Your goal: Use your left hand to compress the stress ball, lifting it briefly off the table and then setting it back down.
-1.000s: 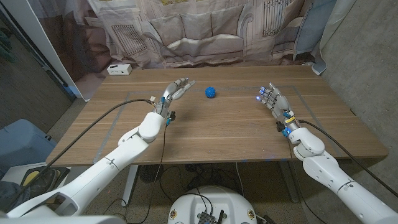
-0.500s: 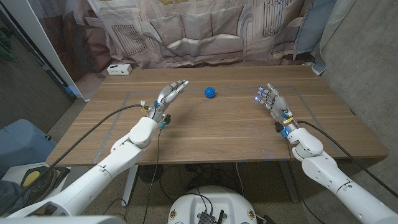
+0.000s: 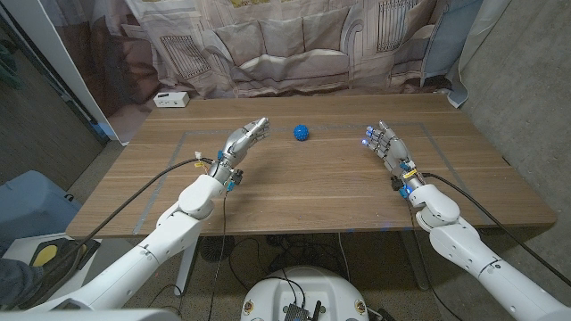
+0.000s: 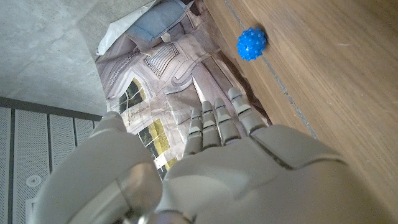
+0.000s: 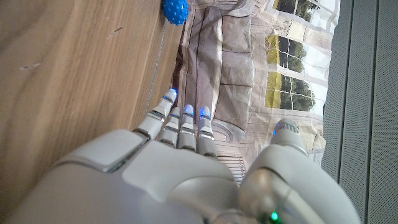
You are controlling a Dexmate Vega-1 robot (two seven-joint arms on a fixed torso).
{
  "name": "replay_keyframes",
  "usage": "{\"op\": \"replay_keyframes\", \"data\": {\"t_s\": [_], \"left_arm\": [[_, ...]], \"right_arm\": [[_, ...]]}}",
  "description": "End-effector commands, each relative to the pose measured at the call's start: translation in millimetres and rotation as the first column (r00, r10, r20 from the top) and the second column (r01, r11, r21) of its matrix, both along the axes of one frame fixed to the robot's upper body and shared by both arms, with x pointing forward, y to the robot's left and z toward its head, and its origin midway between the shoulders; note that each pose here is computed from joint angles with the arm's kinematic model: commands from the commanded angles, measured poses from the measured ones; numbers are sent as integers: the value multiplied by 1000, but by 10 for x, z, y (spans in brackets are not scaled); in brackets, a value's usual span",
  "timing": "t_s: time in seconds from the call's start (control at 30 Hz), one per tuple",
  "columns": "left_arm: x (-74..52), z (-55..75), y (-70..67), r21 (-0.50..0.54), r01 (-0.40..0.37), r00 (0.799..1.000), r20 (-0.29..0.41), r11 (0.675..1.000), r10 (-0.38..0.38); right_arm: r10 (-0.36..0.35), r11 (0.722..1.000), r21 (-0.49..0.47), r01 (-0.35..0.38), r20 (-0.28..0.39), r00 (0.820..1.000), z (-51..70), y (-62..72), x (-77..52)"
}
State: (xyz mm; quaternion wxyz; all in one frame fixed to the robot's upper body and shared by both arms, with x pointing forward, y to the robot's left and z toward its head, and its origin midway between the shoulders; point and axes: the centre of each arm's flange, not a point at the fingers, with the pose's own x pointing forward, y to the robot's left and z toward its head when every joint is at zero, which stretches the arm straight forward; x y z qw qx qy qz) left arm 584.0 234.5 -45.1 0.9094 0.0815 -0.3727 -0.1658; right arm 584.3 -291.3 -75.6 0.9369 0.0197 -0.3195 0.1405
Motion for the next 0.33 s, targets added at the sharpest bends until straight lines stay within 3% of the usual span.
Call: {"op": "replay_keyframes", "data": {"t_s": [0.03,0.33], "left_arm": [[131,-134,42,-102,119,992,-22,988,-122],[192,-209,68,-108,101,994,-40,989,-106]], "right_arm": [[-6,1000,-9,6,-7,1000,16,31,-22],[-6,1000,-25,5,-29,1000,64,94,34]]}}
